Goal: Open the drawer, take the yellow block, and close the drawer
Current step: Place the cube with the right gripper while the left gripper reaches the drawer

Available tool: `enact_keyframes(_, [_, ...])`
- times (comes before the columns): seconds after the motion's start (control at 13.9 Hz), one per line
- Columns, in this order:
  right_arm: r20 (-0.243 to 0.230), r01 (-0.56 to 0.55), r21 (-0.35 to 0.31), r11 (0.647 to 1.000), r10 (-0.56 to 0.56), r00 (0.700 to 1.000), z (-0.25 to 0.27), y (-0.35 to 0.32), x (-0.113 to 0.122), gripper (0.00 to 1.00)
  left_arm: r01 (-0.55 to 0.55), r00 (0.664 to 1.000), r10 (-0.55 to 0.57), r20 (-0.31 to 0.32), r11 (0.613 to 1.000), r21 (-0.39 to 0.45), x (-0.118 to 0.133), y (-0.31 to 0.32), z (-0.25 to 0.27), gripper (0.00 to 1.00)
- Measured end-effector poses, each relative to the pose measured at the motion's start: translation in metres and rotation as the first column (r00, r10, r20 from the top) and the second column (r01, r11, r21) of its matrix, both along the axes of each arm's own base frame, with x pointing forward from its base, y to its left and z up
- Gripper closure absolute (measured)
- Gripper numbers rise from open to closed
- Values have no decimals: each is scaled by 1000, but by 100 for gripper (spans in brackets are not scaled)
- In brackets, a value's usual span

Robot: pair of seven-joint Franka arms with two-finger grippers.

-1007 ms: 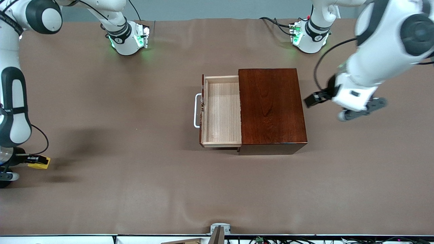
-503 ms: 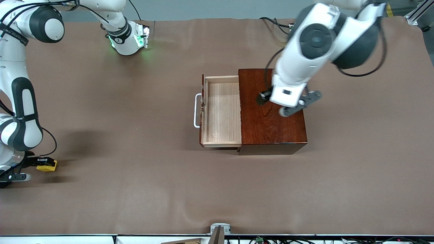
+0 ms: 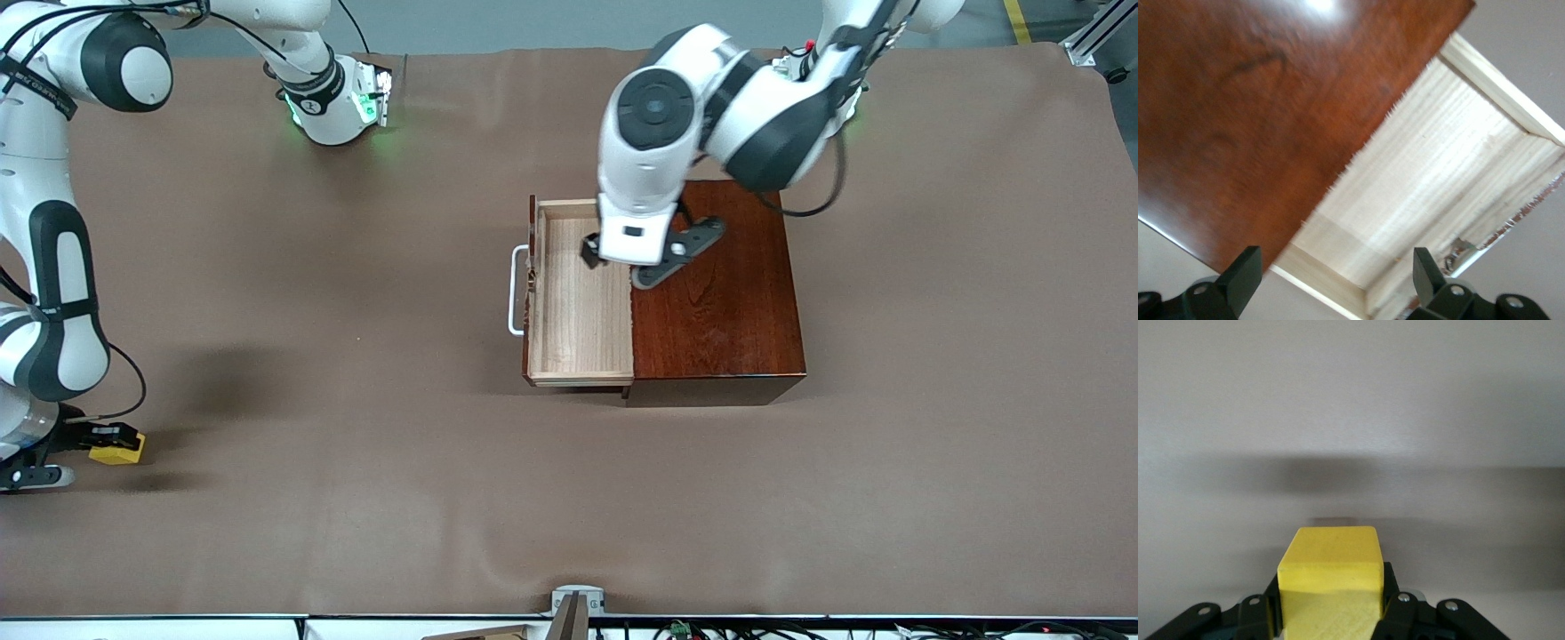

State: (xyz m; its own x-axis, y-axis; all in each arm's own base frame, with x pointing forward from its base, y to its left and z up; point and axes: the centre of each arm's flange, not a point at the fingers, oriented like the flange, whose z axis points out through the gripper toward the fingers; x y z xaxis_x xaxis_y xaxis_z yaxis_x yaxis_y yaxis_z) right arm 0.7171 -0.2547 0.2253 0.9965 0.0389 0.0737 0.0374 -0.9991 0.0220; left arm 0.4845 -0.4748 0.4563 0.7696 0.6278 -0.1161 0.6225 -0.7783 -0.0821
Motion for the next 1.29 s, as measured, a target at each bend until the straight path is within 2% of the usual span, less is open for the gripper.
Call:
enact_keyframes(0.29, [-13, 81, 10, 997, -81, 997, 0, 9, 2, 44, -164, 986, 164, 27, 986, -13, -23, -48, -26, 0])
enact_keyframes(0.5, [-15, 146, 11, 989, -145, 989, 0, 2, -1, 44, -317, 946, 319, 48, 947, -47, -41, -83, -42, 0])
enact_keyframes(0.65, [-18, 169, 13, 986, -168, 986, -1, 2, -1, 44, -431, 900, 434, 47, 900, -60, -43, -97, -54, 0])
enact_keyframes(0.86, [-28, 173, 15, 985, -173, 985, -7, 3, -2, 44, -585, 807, 589, 36, 806, -92, -34, -110, -76, 0])
enact_keyframes(1.29, [-47, 170, 20, 985, -169, 985, -24, 8, -3, 44, -763, 631, 776, 16, 624, -171, -7, -112, -97, 0])
